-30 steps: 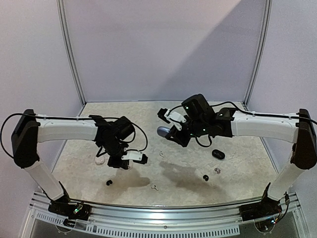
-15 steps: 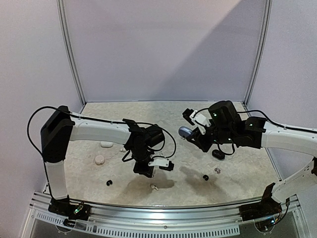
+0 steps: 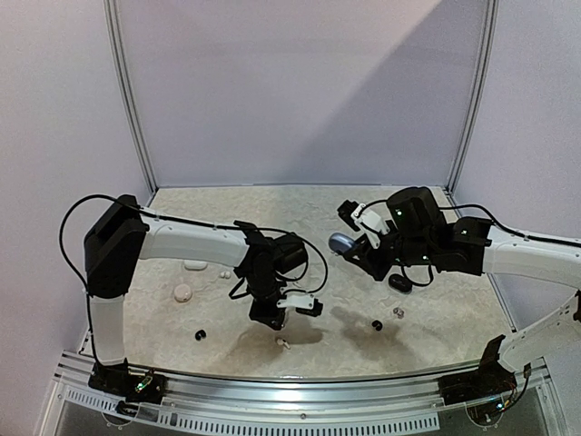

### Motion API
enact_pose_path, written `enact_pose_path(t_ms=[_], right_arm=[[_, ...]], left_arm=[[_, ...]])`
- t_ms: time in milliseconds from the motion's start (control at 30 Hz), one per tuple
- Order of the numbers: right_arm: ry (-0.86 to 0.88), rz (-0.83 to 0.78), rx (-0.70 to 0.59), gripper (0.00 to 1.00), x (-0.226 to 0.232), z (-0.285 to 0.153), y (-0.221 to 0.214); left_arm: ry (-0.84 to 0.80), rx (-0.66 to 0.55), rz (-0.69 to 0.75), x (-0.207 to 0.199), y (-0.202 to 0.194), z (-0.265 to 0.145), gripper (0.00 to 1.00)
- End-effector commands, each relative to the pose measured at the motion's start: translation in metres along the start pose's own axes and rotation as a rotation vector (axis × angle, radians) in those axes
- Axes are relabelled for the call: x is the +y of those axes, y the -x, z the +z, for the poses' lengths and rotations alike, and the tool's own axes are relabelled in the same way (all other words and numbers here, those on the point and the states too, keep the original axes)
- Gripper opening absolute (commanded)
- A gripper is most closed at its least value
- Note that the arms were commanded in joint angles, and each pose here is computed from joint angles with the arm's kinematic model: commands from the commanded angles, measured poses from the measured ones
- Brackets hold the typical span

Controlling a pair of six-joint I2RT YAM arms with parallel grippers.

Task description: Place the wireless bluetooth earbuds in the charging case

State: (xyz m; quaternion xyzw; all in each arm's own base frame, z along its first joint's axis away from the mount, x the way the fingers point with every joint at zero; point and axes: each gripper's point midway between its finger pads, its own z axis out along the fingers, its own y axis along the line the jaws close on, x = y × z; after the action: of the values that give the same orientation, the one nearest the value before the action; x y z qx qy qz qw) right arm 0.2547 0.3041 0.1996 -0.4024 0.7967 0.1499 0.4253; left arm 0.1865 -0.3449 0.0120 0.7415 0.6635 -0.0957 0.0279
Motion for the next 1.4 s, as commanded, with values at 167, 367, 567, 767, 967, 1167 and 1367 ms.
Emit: enact_pose_path(t_ms=[167,367,567,767,967,1167,1367], right_arm=[[0.042,0.002,-0.057,0.07,0.005,-0.009,0.012],[0.058,-0.004,-0.059,0.08,0.007,-0.009,0.014],[0.062,-0.006,-0.056,0.08,0.008,-0.009,0.014],[0.100,-0.010,-0.054,0.09,0.015,-0.008,0.015],[0.110,-0.011,-0.048,0.09,0.016,-0.006,0.015],[0.094,-0.006,-0.059,0.08,0.013,-0.008,0.022],[0.078,-0.016,-0.080,0.08,0.009,-0.009,0.040]], left_arm=[[-0.044,0.020,0.047,-0.010,-0.001,0.008,0.32],[-0.040,0.023,0.068,-0.009,-0.002,0.007,0.43],[-0.044,0.025,0.073,-0.010,-0.003,0.008,0.49],[-0.065,0.035,0.096,-0.016,-0.009,0.007,0.57],[-0.071,0.050,0.126,-0.018,-0.017,0.004,0.65],[-0.034,0.044,0.129,-0.009,-0.029,-0.014,0.67],[-0.030,-0.039,0.149,-0.009,-0.037,-0.054,0.69]])
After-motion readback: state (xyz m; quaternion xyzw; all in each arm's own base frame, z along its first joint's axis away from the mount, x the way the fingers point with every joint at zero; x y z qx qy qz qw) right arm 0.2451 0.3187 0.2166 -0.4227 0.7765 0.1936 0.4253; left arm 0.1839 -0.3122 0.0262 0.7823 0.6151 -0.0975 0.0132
